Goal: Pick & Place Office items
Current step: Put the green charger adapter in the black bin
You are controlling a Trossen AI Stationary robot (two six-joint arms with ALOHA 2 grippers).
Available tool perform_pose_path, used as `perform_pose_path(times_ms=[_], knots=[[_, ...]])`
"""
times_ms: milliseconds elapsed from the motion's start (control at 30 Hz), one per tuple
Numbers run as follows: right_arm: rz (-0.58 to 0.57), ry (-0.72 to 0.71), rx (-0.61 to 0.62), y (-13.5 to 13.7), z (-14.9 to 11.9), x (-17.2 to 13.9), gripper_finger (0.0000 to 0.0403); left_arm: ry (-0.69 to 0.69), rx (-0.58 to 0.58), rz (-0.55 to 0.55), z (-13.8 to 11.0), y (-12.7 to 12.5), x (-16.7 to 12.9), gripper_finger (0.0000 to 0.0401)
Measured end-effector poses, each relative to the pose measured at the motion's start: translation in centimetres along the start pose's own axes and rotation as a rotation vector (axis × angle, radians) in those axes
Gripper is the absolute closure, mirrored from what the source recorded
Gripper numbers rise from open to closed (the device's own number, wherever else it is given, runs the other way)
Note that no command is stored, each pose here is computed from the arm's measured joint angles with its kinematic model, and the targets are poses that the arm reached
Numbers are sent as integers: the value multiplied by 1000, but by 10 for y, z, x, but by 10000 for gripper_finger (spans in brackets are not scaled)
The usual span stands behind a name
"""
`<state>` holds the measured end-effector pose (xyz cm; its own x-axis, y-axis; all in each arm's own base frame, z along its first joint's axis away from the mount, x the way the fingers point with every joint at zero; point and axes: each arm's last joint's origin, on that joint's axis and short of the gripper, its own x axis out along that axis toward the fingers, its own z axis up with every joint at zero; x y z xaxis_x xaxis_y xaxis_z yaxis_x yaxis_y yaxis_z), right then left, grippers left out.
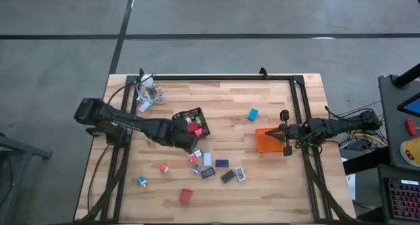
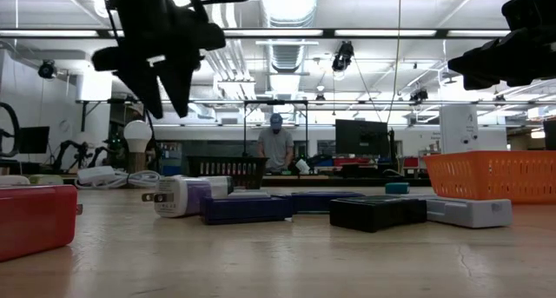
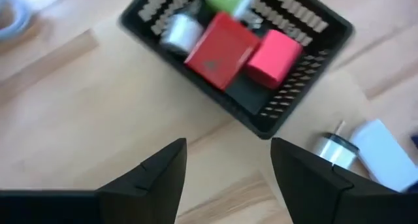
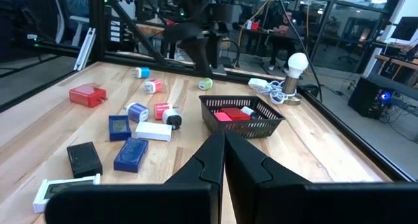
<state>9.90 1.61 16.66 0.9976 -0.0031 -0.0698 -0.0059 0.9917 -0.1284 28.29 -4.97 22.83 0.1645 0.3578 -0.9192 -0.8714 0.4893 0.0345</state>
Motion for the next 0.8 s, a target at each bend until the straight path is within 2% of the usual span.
perform_pose_path(times_ms=[433,667,800], knots=[[0,0,0,0,0,0,394,55,-448,254,-33,23,-17,176],[-1,0,0,0,0,0,394,88,-589,289,-55,33,-17,176],[-1,0,0,0,0,0,394,104,-676,275,-69,42,-15,176]])
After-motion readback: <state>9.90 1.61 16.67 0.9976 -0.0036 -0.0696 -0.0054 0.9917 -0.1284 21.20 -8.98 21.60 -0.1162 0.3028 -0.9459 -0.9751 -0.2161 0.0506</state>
